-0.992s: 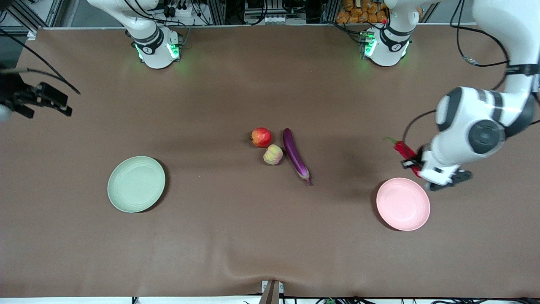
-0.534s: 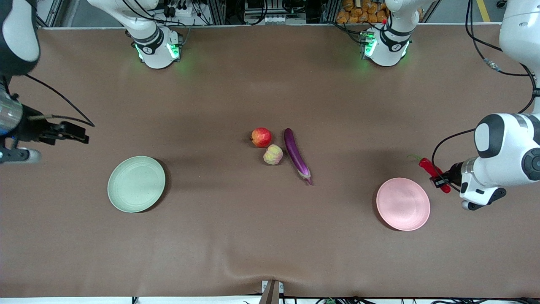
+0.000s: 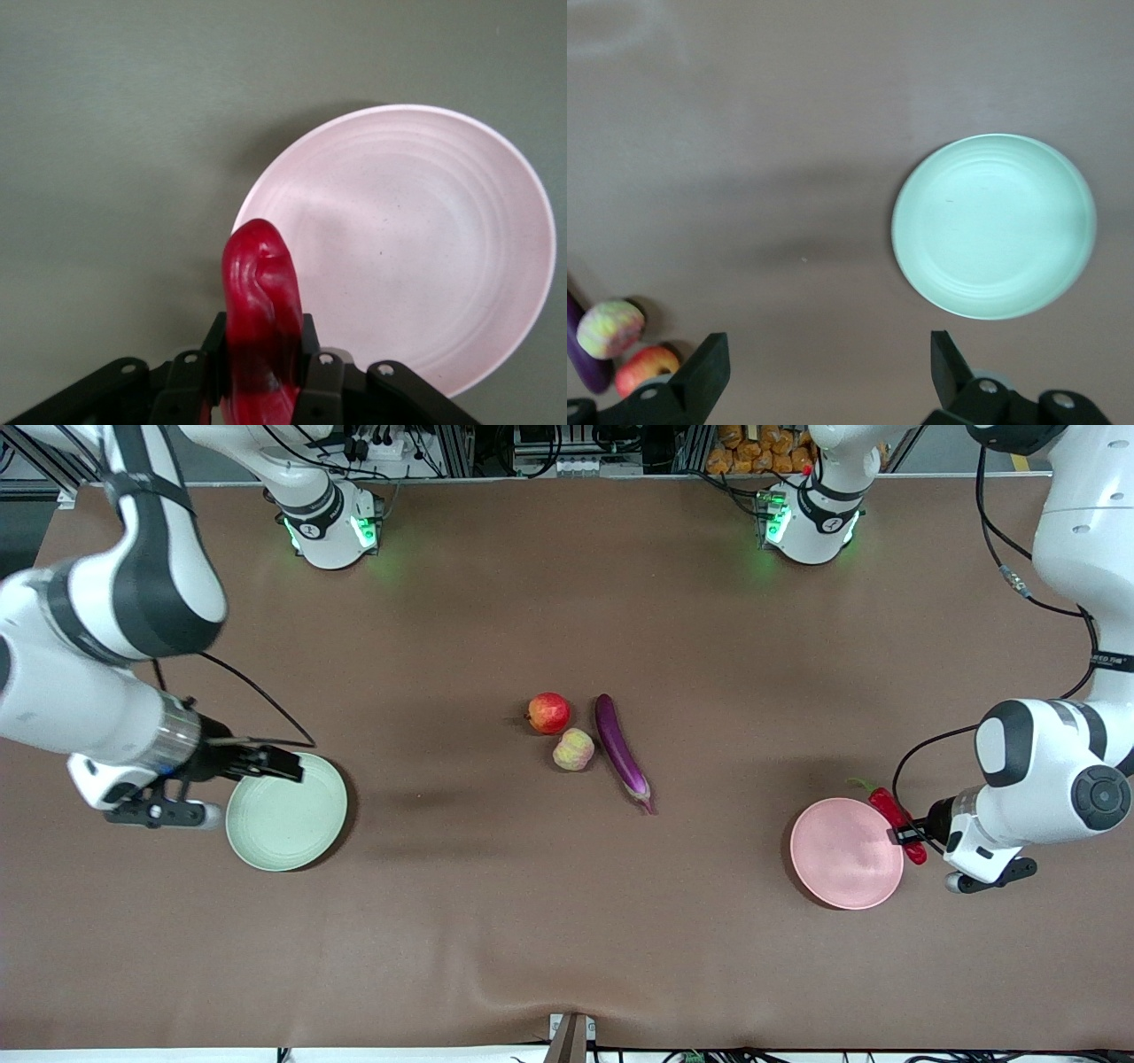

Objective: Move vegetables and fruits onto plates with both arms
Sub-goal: 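Lower the pepper onto the pink plate while the right gripper reaches the apples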

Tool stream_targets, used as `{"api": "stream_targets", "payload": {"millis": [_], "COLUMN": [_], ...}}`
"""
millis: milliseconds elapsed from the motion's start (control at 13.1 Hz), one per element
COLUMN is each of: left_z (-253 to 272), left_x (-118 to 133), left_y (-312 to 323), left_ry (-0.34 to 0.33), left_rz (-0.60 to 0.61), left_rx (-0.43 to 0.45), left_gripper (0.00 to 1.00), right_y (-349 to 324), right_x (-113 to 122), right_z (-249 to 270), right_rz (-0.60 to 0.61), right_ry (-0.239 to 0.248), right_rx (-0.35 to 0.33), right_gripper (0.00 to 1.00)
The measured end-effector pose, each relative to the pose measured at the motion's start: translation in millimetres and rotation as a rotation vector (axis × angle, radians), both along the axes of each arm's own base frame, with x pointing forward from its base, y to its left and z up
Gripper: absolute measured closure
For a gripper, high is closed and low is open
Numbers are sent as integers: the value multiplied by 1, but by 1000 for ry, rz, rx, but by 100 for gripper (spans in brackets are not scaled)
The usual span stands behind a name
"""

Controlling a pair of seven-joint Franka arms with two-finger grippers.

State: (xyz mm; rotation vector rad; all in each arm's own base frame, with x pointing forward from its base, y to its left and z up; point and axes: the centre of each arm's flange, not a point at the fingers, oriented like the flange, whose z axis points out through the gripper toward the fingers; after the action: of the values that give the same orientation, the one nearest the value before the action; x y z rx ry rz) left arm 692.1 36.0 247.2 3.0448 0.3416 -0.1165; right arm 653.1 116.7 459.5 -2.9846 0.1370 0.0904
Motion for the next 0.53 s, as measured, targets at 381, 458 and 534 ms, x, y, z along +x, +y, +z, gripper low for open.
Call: {"api": "stream_targets", "payload": {"millis": [381,458,534], "left_z": [-5,-6,-9], "left_x": [4,5,6], "left_y": [-12,-12,-11], "left_ry": [-9,-10,-10], "left_rz": [-46,-44,-43], "left_rx": [6,4,2], "left_gripper": [67,67,67], "right_y": [110,133,156], "right_x": [2,-1,-3], "right_z": [-68,-81,-95], "right_rz": [-264,-319,-381], "right_ry": [66,86,94], "right_rx": [16,16,28], "right_gripper": [0,0,0]}}
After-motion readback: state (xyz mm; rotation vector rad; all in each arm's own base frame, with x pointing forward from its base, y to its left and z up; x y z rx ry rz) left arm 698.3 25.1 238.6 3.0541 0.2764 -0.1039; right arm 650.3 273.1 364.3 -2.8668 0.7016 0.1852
